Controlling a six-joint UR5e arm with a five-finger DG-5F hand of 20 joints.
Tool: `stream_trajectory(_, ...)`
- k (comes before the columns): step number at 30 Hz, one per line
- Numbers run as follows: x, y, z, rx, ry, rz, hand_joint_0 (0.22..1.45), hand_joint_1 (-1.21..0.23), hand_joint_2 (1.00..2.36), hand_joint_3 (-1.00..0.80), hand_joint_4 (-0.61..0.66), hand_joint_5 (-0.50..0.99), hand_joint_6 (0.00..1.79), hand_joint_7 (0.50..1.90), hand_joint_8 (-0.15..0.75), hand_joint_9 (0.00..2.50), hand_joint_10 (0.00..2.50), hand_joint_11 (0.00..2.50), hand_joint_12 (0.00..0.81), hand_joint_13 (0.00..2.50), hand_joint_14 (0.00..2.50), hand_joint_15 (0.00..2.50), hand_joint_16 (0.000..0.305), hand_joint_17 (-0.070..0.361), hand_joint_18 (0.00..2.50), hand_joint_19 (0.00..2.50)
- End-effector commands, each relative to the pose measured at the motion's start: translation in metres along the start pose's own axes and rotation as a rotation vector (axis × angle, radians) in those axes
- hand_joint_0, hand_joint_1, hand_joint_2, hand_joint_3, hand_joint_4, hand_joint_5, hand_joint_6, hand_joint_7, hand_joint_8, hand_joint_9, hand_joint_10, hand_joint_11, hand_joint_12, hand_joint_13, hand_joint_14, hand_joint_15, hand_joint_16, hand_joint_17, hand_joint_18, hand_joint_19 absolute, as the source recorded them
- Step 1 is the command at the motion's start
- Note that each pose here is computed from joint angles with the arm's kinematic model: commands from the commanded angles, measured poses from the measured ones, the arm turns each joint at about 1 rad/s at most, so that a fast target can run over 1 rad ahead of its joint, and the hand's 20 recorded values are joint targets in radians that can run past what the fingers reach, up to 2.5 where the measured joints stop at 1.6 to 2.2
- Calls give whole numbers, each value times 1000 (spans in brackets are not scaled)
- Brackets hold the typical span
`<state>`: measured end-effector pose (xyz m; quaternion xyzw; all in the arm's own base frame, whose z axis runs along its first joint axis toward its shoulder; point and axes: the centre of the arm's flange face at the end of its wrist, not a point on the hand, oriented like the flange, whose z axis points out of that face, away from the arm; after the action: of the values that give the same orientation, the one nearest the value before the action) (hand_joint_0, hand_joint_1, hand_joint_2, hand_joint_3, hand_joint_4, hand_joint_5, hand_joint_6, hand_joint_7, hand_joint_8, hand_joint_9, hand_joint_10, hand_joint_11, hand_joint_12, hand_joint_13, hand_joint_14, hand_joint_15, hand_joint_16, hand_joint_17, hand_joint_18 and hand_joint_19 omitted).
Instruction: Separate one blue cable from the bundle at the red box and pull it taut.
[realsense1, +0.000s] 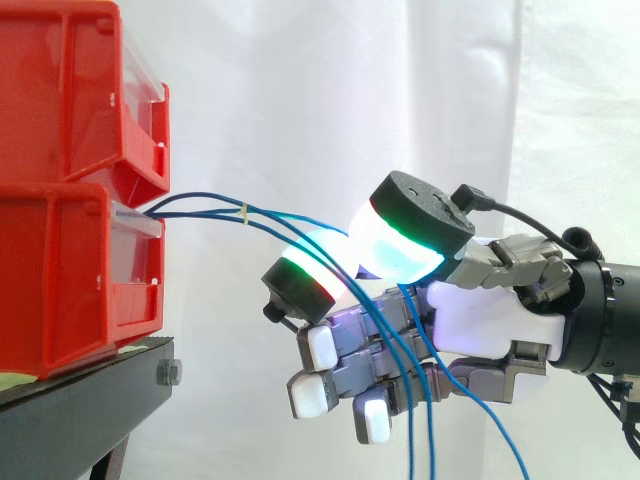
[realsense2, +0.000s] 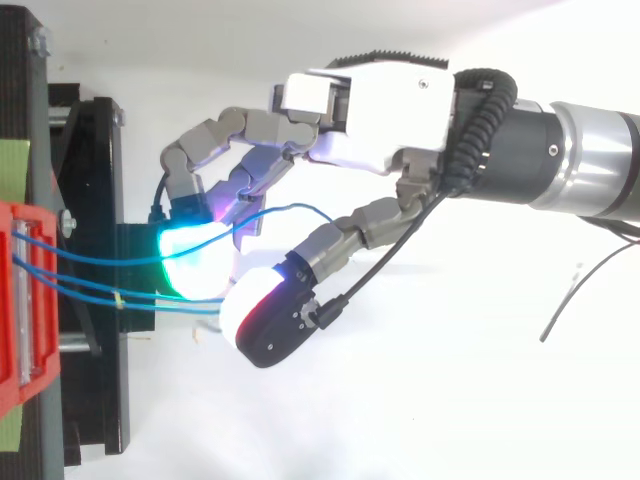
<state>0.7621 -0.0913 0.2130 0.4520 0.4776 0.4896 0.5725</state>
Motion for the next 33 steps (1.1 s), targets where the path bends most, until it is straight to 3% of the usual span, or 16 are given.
stream_trajectory(1, 1, -1, 0, 4, 1, 0, 547, -850, 1000, -500, 240, -196, 824, 1240, 332, 893, 19, 803, 355, 890, 16, 441, 51, 115, 974, 698)
stream_trajectory(5, 2, -1, 0, 4, 2, 0, 534, -811, 1000, -500, 247, -174, 815, 1257, 337, 942, 18, 813, 359, 906, 16, 441, 51, 116, 991, 704)
stream_trajectory(11, 2, 1, 1, 3, 2, 1, 522, -445, 1000, -500, 244, -153, 799, 1265, 344, 1023, 18, 799, 360, 940, 16, 449, 52, 116, 1011, 748)
stream_trajectory(16, 2, 1, 1, 5, 1, 0, 526, -325, 1000, -500, 241, -154, 780, 1287, 345, 1020, 18, 784, 370, 949, 16, 469, 53, 118, 1002, 788)
stream_trajectory(24, 0, 0, 1, 6, -2, -3, 613, -380, 1000, -500, 227, -156, 774, 1306, 346, 1045, 20, 836, 359, 970, 17, 493, 50, 113, 986, 821)
stream_trajectory(33, -2, -1, -1, 21, -23, -15, 579, -497, 1024, -219, 235, -170, 782, 1334, 346, 963, 20, 851, 370, 928, 17, 498, 52, 117, 958, 831)
